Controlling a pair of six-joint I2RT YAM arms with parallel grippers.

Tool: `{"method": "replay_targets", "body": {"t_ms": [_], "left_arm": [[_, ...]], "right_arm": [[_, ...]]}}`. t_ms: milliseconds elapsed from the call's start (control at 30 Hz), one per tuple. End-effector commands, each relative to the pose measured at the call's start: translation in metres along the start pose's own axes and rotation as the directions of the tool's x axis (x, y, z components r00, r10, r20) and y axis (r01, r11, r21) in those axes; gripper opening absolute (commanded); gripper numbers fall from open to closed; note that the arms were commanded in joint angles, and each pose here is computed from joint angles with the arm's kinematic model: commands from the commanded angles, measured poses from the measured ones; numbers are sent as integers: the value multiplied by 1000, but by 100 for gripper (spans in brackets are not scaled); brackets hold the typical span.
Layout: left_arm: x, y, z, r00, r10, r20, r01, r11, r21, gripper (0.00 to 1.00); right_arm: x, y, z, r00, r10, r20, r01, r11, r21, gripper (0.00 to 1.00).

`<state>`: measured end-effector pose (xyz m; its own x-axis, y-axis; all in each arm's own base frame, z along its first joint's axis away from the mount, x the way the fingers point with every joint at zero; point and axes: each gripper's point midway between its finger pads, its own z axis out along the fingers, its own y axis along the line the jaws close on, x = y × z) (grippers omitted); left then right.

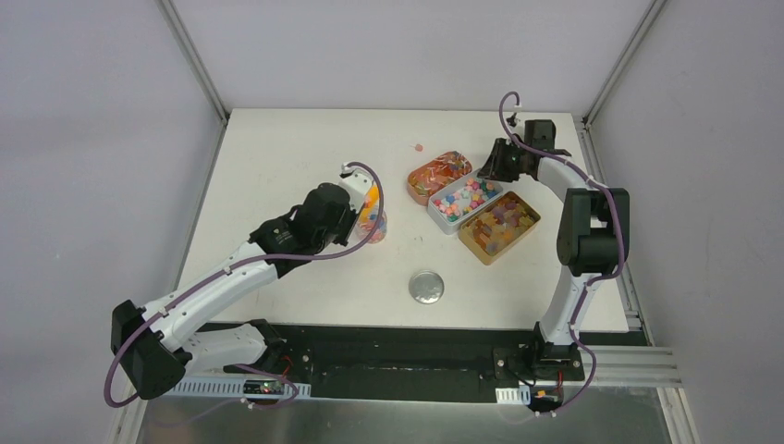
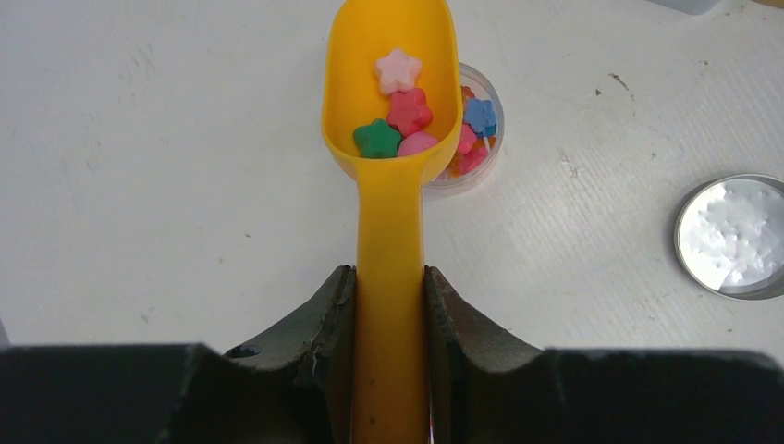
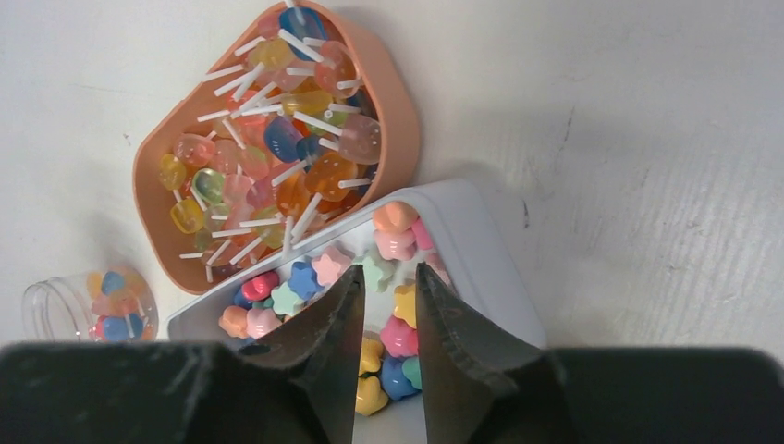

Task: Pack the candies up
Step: Move the storage box to the center of the board, then place the fake candies in the packing bottle.

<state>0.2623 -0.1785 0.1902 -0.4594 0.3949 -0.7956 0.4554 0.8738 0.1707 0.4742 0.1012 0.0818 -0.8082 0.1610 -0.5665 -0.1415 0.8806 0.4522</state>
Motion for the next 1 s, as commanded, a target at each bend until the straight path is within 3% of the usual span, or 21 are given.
{"method": "replay_targets", "body": {"t_ms": [0,400,500,767,967], "left_arm": [[-19,8,-15,999,23,32,-23,1000,2,0],[2,3,-31,986,159,-40,-155,983,99,0],[4,3,-34,977,206,-58,-198,972,123,0],[15,4,-37,941,297,-163,-271,949,163,0],[14,5,-37,930,321,-181,-291,941,174,0]], "right_arm": [[-34,33,-21,995,-50,92,60,993,-104,36],[-43,44,-36,989,-51,141,69,990,-125,91],[-44,43,-40,986,-55,155,73,991,-112,99],[-50,44,-48,982,-69,178,87,991,-97,100],[-52,41,-52,979,-74,187,92,992,-87,100]]}}
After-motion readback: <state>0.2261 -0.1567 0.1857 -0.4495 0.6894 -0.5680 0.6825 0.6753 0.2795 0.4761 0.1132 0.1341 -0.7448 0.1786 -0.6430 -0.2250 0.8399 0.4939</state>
